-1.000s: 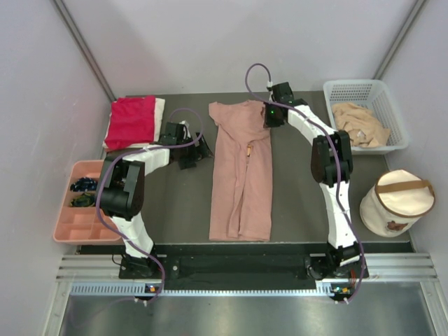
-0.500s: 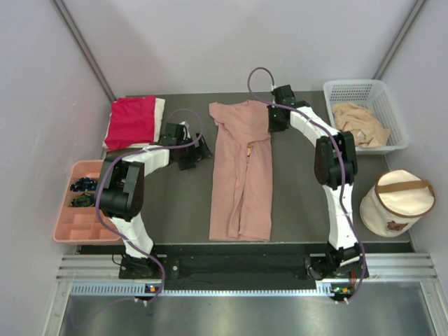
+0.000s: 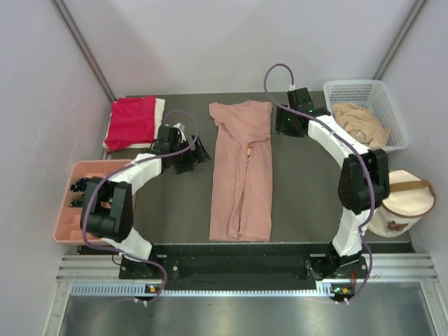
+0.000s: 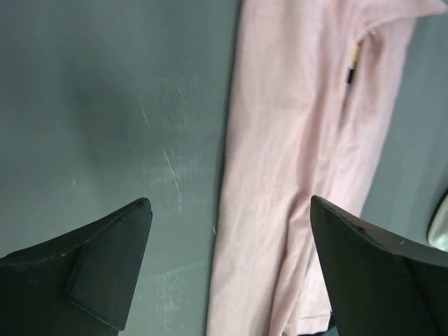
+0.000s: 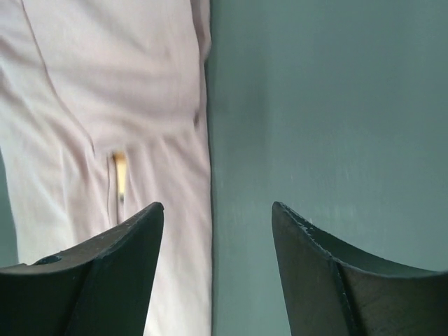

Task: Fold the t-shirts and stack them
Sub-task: Rotate the tshirt 90 degrees

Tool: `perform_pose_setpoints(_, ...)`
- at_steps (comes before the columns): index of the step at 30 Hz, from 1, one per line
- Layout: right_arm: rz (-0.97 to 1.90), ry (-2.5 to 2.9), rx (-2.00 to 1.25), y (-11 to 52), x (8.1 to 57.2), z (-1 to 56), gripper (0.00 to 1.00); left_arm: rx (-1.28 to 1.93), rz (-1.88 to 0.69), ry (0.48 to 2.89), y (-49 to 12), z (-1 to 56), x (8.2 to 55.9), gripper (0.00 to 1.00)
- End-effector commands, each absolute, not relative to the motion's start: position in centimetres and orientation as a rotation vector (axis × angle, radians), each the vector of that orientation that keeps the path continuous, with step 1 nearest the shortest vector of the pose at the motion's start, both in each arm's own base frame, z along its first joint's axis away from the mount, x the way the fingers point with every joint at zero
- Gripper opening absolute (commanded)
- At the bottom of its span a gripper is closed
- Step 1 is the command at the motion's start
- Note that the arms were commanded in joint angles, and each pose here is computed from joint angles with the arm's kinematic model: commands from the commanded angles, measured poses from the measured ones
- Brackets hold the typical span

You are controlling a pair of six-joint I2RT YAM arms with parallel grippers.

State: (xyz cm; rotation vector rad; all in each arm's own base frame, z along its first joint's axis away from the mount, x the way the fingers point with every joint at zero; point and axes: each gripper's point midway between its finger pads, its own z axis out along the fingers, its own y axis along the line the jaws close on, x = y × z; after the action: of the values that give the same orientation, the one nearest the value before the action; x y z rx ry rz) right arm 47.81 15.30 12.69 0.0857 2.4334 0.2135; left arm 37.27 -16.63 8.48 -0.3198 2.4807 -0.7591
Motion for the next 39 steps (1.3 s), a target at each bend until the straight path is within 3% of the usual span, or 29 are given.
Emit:
perform_pose_setpoints(1,0.288,2.412,0.187,15.8,41.9,15.7,0.64,-0.281,-0.846,2.465,-18.0,10.8,33.2,0.99)
perform_pose_setpoints(10,0.4,2.532,0.228,19.7,27.4,13.4,0.64,-0.25,-0.902,2.501,-19.9,11.1,22.5,0.99)
perform_pose_setpoints(20,0.432,2.598,0.313,20.1,17.7,12.0,0.64,-0.284,-0.878,2.536,-17.8,9.6,17.7,0.99)
perform_pose_setpoints(34,0.442,2.684,0.434,21.3,12.1,7.3,0.62,-0.345,-0.886,2.641,-18.4,4.8,13.7,0.94)
perform_pose_setpoints(39,0.449,2.643,0.265,23.6,12.8,10.1,0.61,-0.318,-0.864,2.646,-18.9,4.6,13.6,0.94)
